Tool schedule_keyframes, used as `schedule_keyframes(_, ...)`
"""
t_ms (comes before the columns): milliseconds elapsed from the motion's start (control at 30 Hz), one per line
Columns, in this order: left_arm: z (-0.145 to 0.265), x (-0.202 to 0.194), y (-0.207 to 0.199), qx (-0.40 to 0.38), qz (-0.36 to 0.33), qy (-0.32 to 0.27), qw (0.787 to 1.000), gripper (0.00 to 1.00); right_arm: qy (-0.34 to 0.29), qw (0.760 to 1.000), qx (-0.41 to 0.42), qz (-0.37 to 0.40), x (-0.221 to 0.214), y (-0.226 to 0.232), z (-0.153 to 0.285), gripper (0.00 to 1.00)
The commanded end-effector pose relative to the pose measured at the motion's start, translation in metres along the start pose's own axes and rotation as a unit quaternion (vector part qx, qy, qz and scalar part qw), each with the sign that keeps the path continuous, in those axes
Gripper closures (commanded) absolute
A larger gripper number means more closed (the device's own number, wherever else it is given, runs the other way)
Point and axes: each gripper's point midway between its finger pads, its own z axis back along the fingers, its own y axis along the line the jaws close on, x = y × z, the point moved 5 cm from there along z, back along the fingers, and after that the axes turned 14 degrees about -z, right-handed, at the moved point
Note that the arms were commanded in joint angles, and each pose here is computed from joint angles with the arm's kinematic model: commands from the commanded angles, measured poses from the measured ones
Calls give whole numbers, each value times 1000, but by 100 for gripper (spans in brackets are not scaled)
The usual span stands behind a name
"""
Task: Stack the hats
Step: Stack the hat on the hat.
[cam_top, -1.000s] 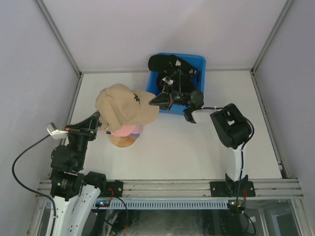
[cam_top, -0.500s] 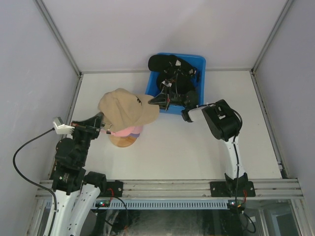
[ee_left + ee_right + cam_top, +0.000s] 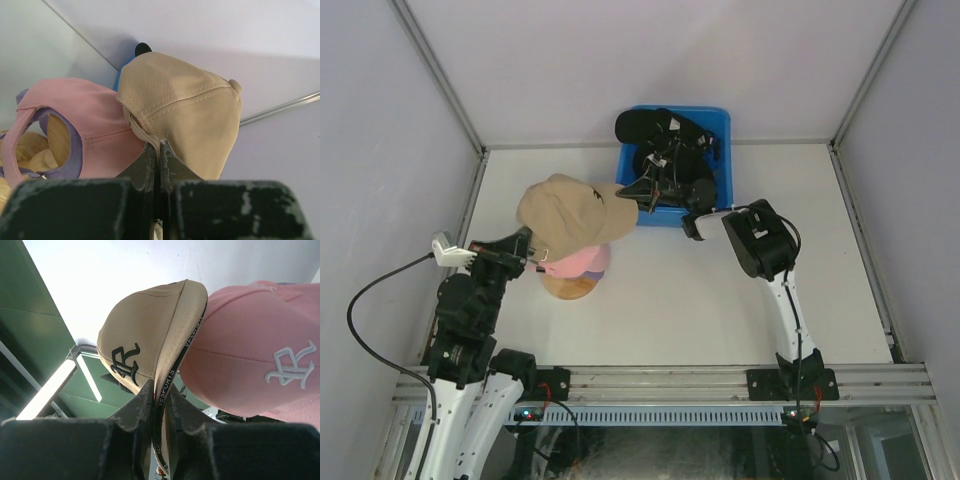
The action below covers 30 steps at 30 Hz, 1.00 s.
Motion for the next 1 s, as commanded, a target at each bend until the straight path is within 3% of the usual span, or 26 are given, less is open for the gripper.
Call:
schedule_keyframes(0,8,34,-23,-35,-15,-59,998,100,-16,997,25,-67,14,15,3,87)
schedule_keyframes(467,4,31,-10,-1,-36,-64,997,100,-69,997,-36,0,23,15,11,70)
schedule_keyframes(567,2,28,-7,4,-40,-62,997,100,-78,996,-45,10,25,17,14,63)
schedule_keyframes(967,-6,12,9,26,-57,-41,997,100,-97,991,-75,55,24,28,19,61)
